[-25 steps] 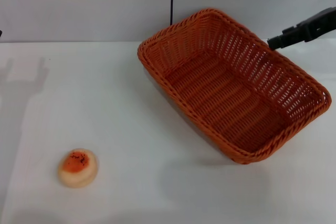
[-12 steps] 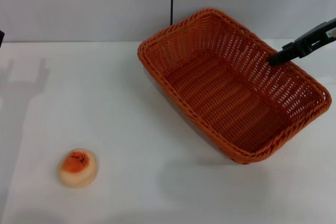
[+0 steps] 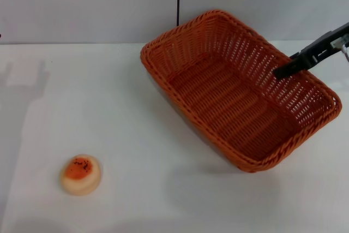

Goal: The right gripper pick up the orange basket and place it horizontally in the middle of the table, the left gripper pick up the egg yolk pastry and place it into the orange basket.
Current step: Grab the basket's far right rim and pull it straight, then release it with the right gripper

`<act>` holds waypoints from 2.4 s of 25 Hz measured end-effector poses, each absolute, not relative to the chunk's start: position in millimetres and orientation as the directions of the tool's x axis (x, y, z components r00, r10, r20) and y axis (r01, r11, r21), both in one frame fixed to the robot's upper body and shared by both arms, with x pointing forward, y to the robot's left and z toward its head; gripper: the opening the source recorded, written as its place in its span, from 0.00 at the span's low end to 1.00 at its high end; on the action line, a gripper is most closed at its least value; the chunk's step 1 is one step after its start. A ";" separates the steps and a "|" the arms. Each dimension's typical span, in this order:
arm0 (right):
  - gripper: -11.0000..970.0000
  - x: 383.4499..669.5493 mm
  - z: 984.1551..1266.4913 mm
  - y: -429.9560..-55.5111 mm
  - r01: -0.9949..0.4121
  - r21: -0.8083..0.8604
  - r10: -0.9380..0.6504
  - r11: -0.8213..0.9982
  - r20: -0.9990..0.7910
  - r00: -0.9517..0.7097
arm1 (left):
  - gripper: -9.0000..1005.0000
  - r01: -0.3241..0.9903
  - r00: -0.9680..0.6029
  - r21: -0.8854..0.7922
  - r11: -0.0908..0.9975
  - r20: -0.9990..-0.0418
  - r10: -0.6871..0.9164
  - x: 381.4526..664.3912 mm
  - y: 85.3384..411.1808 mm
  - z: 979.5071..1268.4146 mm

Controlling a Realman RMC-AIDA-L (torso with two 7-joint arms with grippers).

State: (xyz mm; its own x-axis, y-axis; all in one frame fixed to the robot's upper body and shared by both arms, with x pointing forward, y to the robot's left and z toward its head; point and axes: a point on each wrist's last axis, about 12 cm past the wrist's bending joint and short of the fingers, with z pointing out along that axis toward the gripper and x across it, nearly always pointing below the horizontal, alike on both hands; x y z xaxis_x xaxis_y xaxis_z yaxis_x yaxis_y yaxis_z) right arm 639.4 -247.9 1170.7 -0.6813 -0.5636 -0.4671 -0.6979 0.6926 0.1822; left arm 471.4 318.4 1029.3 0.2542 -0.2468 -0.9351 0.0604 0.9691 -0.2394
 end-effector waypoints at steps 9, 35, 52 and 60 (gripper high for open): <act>0.59 639.7 1166.4 -245.4 -0.696 0.174 -0.566 0.697 -0.463 -0.682 | 0.79 0.064 0.261 -0.264 0.962 -0.926 -0.272 471.1 319.7 1030.3; 0.21 637.0 1158.5 -244.0 -0.707 0.157 -0.590 0.689 -0.445 -0.674 | 0.79 0.056 0.252 -0.267 0.962 -0.929 -0.272 469.4 321.0 1028.5; 0.20 619.4 1176.7 -263.8 -0.737 0.316 -0.497 0.598 -0.576 -0.650 | 0.78 0.050 0.246 -0.274 0.960 -0.929 -0.278 466.4 322.8 1026.8; 0.18 606.9 1183.8 -290.7 -0.743 0.403 -0.362 0.534 -0.685 -0.632 | 0.78 0.051 0.248 -0.275 0.960 -0.928 -0.279 467.5 322.6 1027.3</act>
State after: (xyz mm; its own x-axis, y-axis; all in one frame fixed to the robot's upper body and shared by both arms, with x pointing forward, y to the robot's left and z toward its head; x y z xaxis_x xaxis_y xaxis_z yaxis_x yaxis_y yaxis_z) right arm 606.9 -290.7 1183.8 -0.6321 -0.3621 -0.6850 -0.7430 0.5341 0.4033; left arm 467.5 322.6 1027.3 0.2476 -0.2787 -0.9279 0.0508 0.9602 -0.2748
